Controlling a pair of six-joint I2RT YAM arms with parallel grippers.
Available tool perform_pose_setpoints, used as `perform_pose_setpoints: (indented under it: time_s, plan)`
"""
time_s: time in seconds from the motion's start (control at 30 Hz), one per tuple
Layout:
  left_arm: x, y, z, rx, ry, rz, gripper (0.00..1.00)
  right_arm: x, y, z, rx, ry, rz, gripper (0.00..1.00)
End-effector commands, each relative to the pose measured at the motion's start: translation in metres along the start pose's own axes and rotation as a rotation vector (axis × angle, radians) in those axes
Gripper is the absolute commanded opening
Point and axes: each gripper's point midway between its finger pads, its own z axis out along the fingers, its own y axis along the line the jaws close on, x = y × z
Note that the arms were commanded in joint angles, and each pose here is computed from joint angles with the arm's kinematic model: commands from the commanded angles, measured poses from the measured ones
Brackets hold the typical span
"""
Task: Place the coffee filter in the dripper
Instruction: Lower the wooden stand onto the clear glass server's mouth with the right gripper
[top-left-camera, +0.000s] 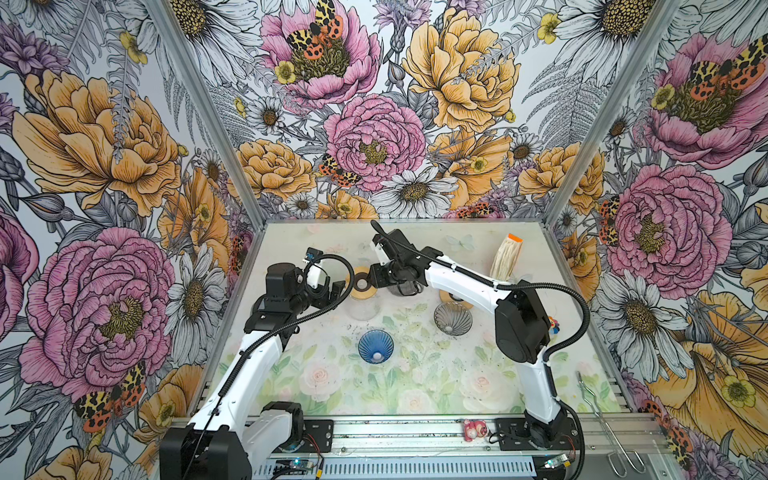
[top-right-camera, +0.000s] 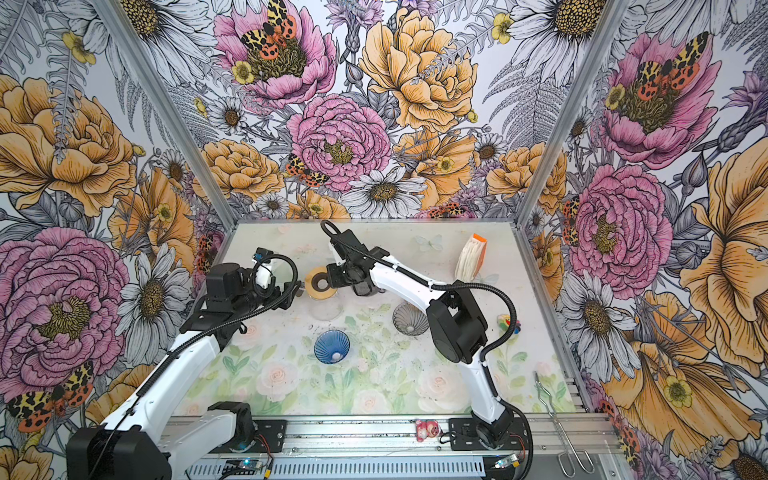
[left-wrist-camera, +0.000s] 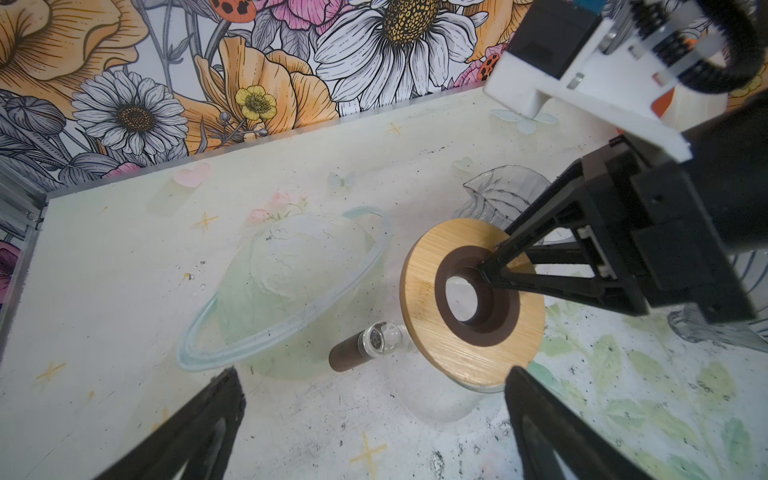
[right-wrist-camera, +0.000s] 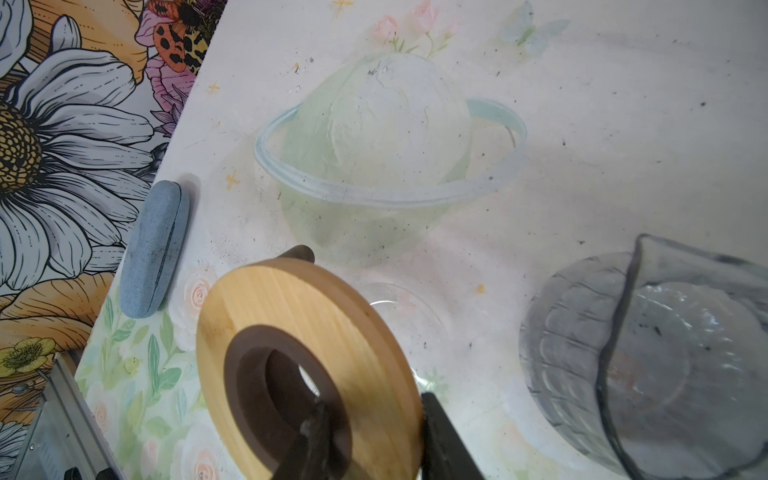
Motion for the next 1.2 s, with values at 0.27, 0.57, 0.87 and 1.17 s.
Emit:
perform_pose_setpoints:
  time_s: [0.27,0.57,0.87,1.17]
  plan:
    - [0.000,0.004,0.000,-0.019,-0.010,-0.003,0.99,-0.037,0.024,-0.035,-0.052,-0.101,0.012,0.34]
    - [0.000,0.004,0.000,-0.017,-0.009,-0.003,0.99,-0.020,0.013,-0.033,-0.009,-0.034,0.065,0.34]
    - [0.003,0.003,0.002,-0.016,0.002,-0.005,0.99,-0.015,0.010,-0.021,-0.005,-0.002,0.094,0.33]
    - [0.006,0.003,0.004,-0.013,0.011,-0.004,0.99,-0.011,0.006,-0.015,0.004,0.014,0.102,0.33]
